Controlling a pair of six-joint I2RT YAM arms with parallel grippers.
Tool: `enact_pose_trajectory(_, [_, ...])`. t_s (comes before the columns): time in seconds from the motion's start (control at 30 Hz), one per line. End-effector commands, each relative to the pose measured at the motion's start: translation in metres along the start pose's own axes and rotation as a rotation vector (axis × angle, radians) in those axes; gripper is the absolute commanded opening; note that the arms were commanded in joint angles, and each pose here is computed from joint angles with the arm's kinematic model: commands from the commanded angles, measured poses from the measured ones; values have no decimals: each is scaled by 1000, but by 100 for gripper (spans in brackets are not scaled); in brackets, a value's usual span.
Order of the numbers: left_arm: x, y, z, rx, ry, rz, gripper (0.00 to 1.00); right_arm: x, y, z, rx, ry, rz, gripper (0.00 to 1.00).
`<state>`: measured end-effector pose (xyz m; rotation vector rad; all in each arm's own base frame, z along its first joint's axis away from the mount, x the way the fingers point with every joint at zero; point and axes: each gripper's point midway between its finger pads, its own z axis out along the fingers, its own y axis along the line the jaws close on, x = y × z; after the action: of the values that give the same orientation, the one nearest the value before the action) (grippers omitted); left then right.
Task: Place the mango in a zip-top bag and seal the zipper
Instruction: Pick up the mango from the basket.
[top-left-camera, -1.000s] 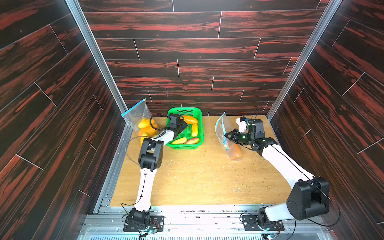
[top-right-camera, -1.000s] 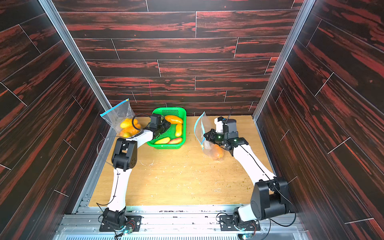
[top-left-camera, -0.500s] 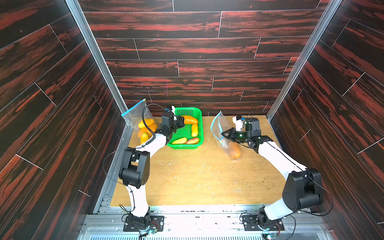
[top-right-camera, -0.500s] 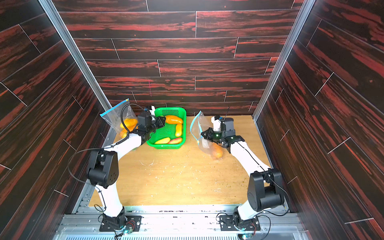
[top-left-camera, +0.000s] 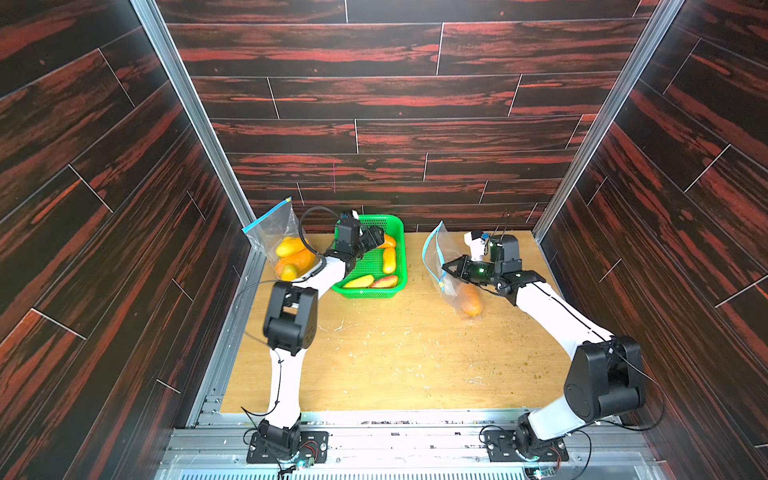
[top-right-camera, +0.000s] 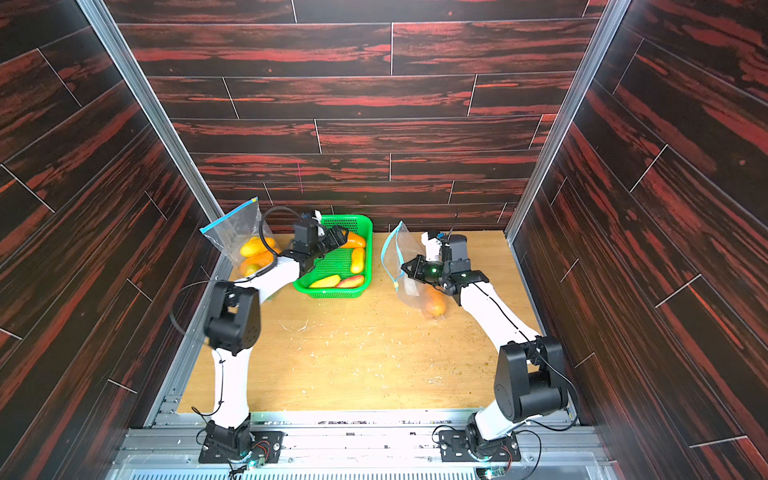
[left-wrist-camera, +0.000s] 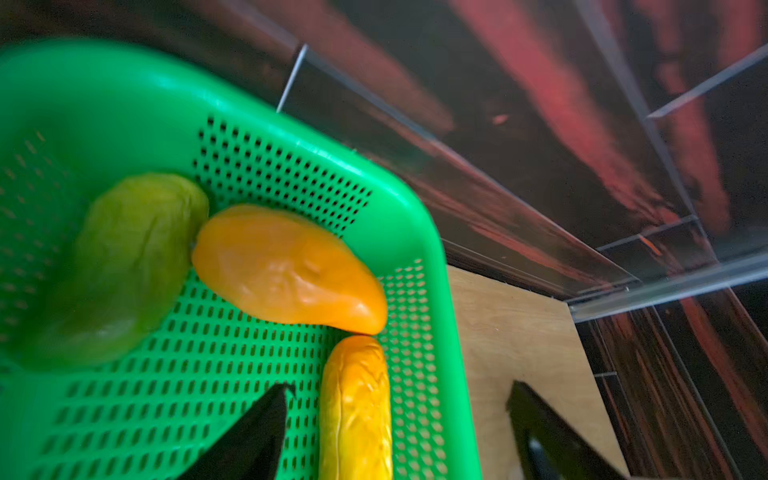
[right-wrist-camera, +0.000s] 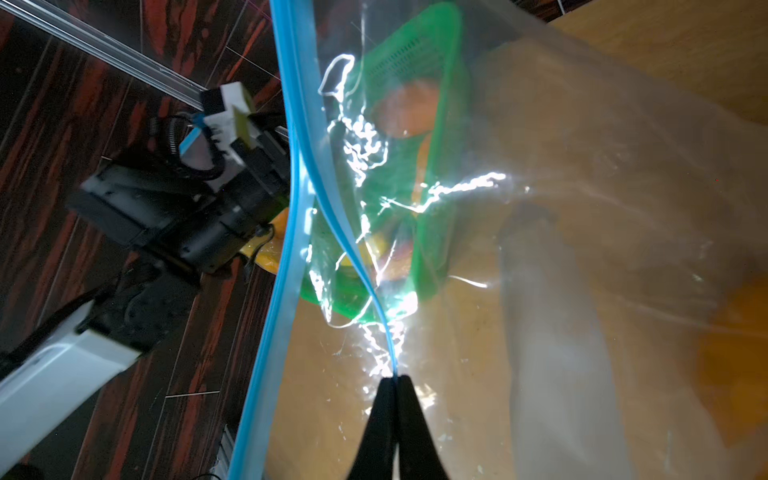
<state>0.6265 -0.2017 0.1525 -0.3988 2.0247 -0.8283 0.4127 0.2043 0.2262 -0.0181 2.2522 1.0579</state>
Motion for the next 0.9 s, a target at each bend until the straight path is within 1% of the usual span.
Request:
enact_pose_trajectory(0.0, [-7,9,19,25,-33,-204,90,-3,6,-6,7,-9,-41,0])
enact_pose_trajectory(0.1, [-10,21,33,22,-55,-297,90,-1,5,-7,9,-2,-44,0])
enact_pose_trajectory(0.27, [-15,40,48,2,-115,-343,90,2,1,-7,17,1,-48,0])
enact_pose_trajectory(0.3, [-14,46,51,-10,-123,-357,92,3,1,-6,15,5,-49,0])
enact_pose_trajectory(0.4, [-14,61,61,-24,-146,-403,93,4,-2,-4,17,11,-50,0])
enact_pose_trajectory(0.5, [-16,70,72,-4,-181,-432,93,7,-4,-4,21,16,-47,0])
enact_pose_trajectory(0.6, [-13,74,88,9,-174,-447,93,8,-7,-5,27,14,-47,0])
enact_pose_trajectory(0.7, [-7,79,101,16,-153,-467,90,7,-7,-7,27,14,-48,0])
enact_pose_trajectory(0.87, [-1,80,107,15,-136,-470,83,6,-7,-7,25,12,-53,0])
